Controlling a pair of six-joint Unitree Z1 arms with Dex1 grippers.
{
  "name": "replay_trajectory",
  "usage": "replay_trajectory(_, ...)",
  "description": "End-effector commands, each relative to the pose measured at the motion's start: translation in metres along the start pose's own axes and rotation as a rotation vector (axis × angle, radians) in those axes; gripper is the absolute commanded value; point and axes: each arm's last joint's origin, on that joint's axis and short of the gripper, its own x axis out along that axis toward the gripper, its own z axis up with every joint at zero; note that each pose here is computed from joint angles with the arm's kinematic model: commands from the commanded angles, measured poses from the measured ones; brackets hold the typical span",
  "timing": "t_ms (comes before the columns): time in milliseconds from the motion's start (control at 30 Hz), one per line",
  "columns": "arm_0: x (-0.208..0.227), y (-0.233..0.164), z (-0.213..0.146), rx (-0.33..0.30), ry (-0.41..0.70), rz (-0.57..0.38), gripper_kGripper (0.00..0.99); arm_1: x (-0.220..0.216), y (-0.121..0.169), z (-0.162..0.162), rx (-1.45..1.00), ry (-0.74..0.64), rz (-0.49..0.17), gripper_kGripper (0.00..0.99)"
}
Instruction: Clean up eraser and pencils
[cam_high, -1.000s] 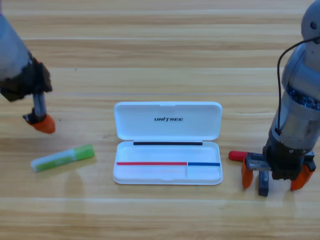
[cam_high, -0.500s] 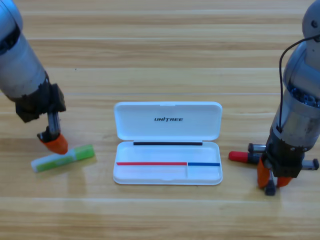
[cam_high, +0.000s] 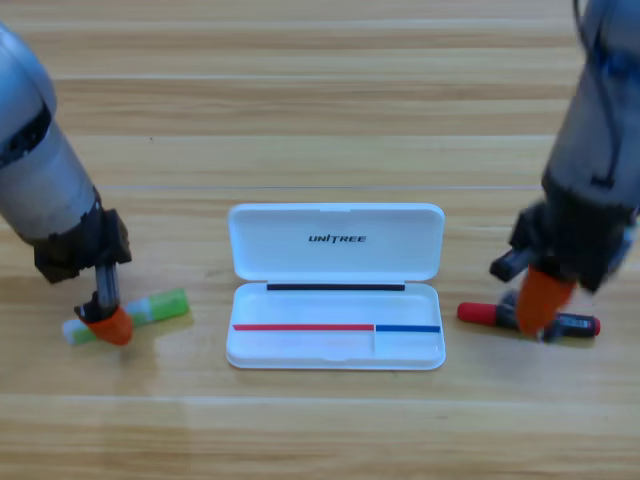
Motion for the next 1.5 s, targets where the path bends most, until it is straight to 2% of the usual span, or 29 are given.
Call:
replay_trajectory(33,0.024,-0.005,-0.006,0.013,0.03,-0.038,0.989,-0.008,0.026,0.012,-0.527,-0.011,0.02,0.0)
replay_trajectory(333,0.036,-0.009,-0.01,0.021,0.035,-0.042,0.986,0.046,0.028,0.062,-0.777,0.072,0.037,0.0)
replay_trajectory(733,0.055,-0.011,-0.009,0.023,0.04,-0.054,0.971,0.079,0.032,0.092,-0.814,0.097,0.021,0.0)
replay_trajectory(867,0.059,-0.01,-0.007,0.025,0.045,-0.058,0.923,0.084,0.034,0.093,-0.821,0.103,0.023,0.0)
replay_trajectory(1167,0.062,-0.008,-0.004,0.027,0.046,-0.064,0.724,0.088,0.038,0.096,-0.827,0.107,0.02,0.0)
replay_trajectory(1233,0.061,-0.007,-0.003,0.028,0.046,-0.059,0.715,0.088,0.038,0.097,-0.829,0.105,0.02,0.0)
replay_trajectory(1267,0.061,-0.006,-0.003,0.028,0.046,-0.057,0.667,0.089,0.038,0.097,-0.828,0.107,0.019,0.0)
replay_trajectory(1400,0.058,-0.005,-0.002,0.033,0.047,-0.051,0.615,0.092,0.039,0.098,-0.828,0.112,0.02,0.0)
replay_trajectory(1500,0.058,-0.004,-0.001,0.045,0.048,-0.051,0.522,0.092,0.039,0.098,-0.828,0.114,0.019,0.0)
